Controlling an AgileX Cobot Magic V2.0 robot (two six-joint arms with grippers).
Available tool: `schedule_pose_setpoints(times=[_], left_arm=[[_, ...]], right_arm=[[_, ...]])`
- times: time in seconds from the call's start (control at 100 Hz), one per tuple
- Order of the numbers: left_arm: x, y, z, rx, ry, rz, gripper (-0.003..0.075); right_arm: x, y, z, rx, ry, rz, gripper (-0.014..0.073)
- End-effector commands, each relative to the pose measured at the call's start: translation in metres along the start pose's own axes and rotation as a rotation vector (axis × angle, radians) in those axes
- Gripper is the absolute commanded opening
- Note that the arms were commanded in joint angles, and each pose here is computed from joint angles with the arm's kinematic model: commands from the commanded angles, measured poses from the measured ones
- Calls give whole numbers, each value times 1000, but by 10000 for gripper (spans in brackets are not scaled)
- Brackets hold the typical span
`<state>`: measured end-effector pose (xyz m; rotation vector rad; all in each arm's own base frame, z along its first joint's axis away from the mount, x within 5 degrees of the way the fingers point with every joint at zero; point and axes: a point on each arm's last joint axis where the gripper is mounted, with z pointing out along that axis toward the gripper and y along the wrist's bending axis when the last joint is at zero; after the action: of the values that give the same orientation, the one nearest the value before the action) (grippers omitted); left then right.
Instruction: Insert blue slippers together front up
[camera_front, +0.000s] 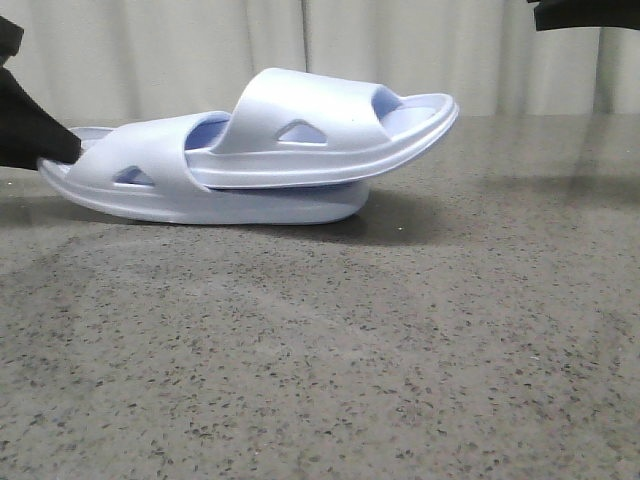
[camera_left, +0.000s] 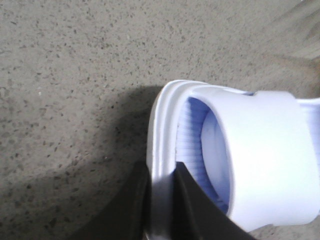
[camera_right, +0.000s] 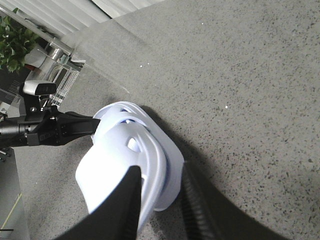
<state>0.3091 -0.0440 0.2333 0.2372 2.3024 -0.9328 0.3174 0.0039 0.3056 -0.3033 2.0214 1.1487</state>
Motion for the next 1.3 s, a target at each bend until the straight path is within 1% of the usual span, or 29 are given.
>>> schedule_pose_setpoints(times=[0.0,0.09,0.19,0.26,0.29,0.38,0.45,0.5,0.58,0.67,0.77,0.84,0.89,0.93,0.94,0.96,0.99,1.02,1.08,1.19,1.29], left_arm=[[-12,-13,-11,-16,-26,112,17],[-16,-14,-15,-43,3,189,36],[-22,-19,-20,-51,18,242,98],[-28,-22,-23,-44,26,277,172],[-30,-24,-24,-43,30,292,218],[-39,-25,-29,-70,29,307,337],[-45,-27,-33,-97,37,317,405],[-49,-30,-37,-110,46,342,425],[-57,-36,-45,-124,52,381,426],[-64,-48,-54,-107,38,420,426],[-72,-62,-67,-96,8,463,402],[-75,-70,-75,-99,-20,486,336],[-77,-75,-80,-105,-48,496,256],[-79,-80,-84,-111,-77,500,167],[-79,-80,-85,-113,-81,502,134],[-79,-82,-87,-118,-95,504,101],[-81,-84,-90,-130,-116,510,14],[-82,-86,-93,-142,-137,514,16],[-85,-91,-99,-155,-194,513,15],[-89,-100,-110,-179,-321,481,15],[-86,-107,-116,-251,-427,487,15]], right_arm=[[-9,28,-10,-128,-18,-49,151],[-9,28,-10,-125,-12,-51,151],[-9,28,-10,-125,-12,-51,151],[-9,28,-10,-125,-12,-51,151],[-9,28,-10,-125,-12,-51,151],[-9,28,-10,-123,-8,-52,151],[-8,28,-10,-122,-6,-48,151],[-8,28,-10,-122,-6,-47,151],[-8,27,-10,-122,-4,-45,151],[-8,27,-10,-122,-4,-45,151],[-9,29,-11,-119,-6,-50,139],[-10,31,-13,-101,-13,-64,88],[-10,34,-14,-77,-18,-80,37],[-11,36,-16,-51,-21,-97,-2],[-11,37,-17,-46,-20,-102,-19],[-12,39,-18,-34,-28,-112,-46],[-13,41,-20,-7,-37,-126,-84],[-15,44,-22,15,-51,-140,-102],[-17,51,-27,56,-85,-166,-85],[-17,65,-36,151,-159,-205,-84],[-10,78,-38,238,-216,-239,-84]])
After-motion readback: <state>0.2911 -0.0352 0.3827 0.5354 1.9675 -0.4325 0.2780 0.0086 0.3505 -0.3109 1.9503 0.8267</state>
